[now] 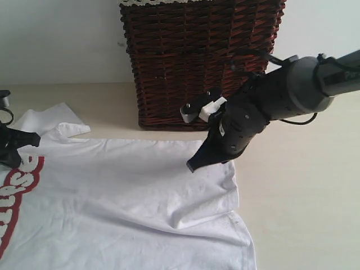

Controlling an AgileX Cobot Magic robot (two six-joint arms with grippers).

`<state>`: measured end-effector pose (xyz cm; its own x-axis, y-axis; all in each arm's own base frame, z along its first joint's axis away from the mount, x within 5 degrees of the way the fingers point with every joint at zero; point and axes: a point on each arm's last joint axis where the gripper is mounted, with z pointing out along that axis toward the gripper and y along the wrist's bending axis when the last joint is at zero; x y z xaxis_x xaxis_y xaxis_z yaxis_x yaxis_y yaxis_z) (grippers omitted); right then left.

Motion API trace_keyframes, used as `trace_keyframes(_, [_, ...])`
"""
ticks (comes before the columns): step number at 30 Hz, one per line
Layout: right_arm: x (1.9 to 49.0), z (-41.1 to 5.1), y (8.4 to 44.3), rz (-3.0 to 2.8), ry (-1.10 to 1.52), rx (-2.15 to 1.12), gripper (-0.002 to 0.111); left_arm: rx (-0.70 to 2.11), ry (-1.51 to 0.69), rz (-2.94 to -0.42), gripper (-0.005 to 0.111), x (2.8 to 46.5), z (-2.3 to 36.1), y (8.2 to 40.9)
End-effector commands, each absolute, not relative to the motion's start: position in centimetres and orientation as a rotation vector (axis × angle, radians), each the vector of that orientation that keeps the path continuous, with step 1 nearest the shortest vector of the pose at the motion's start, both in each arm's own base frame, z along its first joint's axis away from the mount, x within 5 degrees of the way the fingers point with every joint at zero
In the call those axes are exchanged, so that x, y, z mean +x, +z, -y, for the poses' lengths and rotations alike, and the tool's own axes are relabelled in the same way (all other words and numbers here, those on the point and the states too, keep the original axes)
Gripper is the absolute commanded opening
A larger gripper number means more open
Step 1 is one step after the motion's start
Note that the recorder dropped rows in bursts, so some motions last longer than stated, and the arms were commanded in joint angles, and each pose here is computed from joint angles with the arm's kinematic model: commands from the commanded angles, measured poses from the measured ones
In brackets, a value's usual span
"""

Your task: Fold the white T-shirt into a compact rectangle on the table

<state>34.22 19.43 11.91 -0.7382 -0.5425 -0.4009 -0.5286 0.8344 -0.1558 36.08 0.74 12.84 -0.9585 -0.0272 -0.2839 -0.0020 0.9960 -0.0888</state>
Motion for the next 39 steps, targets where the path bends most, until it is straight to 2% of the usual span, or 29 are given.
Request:
trace_keyframes(1, [34.8,-19.4,10.5,-2.548,-0.062,-0.854,0.000,-0.079,-0.149,-2.818,0.000,37.8,-0.7,11.5])
trace_keyframes(5, [36.0,-18.9,10.0,-2.552,-0.122,-0.849,0.000,-0.046,-0.140,-2.792,0.000,39.5,-0.8,11.9])
trace_keyframes(11, [37.2,-17.7,9.7,-2.616,-0.187,-0.800,0.000,-0.045,-0.124,-2.641,0.000,42.3,-1.2,15.4])
trace_keyframes(15, [37.0,-17.9,9.5,-2.632,-0.141,-0.785,0.000,-0.081,-0.231,-2.552,0.000,43.7,-0.1,16.8])
trace_keyframes(22, [36.9,-17.8,9.5,-2.648,-0.157,-0.801,0.000,0.053,-0.331,-2.620,0.000,47.1,2.7,12.7])
trace_keyframes(30, [36.9,-17.7,9.4,-2.645,-0.164,-0.823,0.000,0.044,-0.265,-2.678,0.000,50.1,2.3,8.7])
trace_keyframes(39, [36.9,-17.7,9.4,-2.645,-0.169,-0.827,0.000,-0.077,-0.148,-2.715,0.000,52.0,0.1,8.1])
